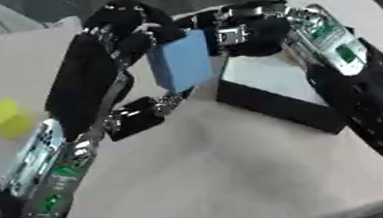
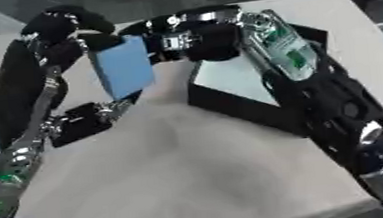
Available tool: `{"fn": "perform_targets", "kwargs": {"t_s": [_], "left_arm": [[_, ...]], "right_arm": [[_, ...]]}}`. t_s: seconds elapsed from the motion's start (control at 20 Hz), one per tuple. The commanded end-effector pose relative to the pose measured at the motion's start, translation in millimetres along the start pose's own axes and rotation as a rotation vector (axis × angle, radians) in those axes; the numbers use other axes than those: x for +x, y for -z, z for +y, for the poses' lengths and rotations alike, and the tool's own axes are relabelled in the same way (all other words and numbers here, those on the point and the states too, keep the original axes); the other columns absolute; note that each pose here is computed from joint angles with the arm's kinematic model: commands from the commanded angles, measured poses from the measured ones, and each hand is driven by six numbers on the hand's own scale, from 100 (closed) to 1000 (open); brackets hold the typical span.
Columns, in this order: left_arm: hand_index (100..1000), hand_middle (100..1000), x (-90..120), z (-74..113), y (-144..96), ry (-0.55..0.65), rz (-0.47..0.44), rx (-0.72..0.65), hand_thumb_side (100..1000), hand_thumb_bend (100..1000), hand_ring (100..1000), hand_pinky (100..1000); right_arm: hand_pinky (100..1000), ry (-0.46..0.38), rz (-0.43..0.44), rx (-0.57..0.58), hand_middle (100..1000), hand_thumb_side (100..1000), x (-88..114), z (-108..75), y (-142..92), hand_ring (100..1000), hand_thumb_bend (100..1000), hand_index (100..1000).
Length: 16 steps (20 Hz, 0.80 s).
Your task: Pick up the objects with one hand, pass them to the other hand, and then place them into the box on the other side of the table.
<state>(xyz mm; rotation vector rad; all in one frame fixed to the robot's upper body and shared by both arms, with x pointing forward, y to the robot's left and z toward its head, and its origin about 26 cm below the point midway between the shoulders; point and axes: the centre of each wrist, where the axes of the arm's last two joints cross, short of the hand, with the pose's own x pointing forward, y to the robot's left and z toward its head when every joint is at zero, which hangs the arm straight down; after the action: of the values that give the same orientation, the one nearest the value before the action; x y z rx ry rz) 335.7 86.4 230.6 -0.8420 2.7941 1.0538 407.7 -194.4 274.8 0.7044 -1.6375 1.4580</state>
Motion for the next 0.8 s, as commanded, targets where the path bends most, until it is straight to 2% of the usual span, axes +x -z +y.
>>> {"fn": "perform_targets", "kwargs": {"t_s": [0.05, 0.4, 0.8], "left_arm": [[604, 627, -1.2, 3.8, 6.1, 0.027, -0.026, 0.031, 100, 159, 710, 795], [603, 626, -5.4, 0.9, 1.4, 0.036, -0.004, 0.027, 100, 162, 708, 794], [600, 625, -11.7, 9.8, -4.4, 0.082, -0.019, 0.075, 100, 193, 710, 787]], "right_arm": [[1000, -0.046, -0.025, 0.021, 1000, 577, 14.7, 0.0, -1.6, 1000, 100, 1000], [1000, -0.033, -0.068, 0.052, 1000, 582, 19.1, 6.1, 1.2, 1000, 100, 1000], [1000, -0.041, -0.14, 0.099, 1000, 605, 29.3, 14.4, 5.7, 1000, 100, 1000]]}}
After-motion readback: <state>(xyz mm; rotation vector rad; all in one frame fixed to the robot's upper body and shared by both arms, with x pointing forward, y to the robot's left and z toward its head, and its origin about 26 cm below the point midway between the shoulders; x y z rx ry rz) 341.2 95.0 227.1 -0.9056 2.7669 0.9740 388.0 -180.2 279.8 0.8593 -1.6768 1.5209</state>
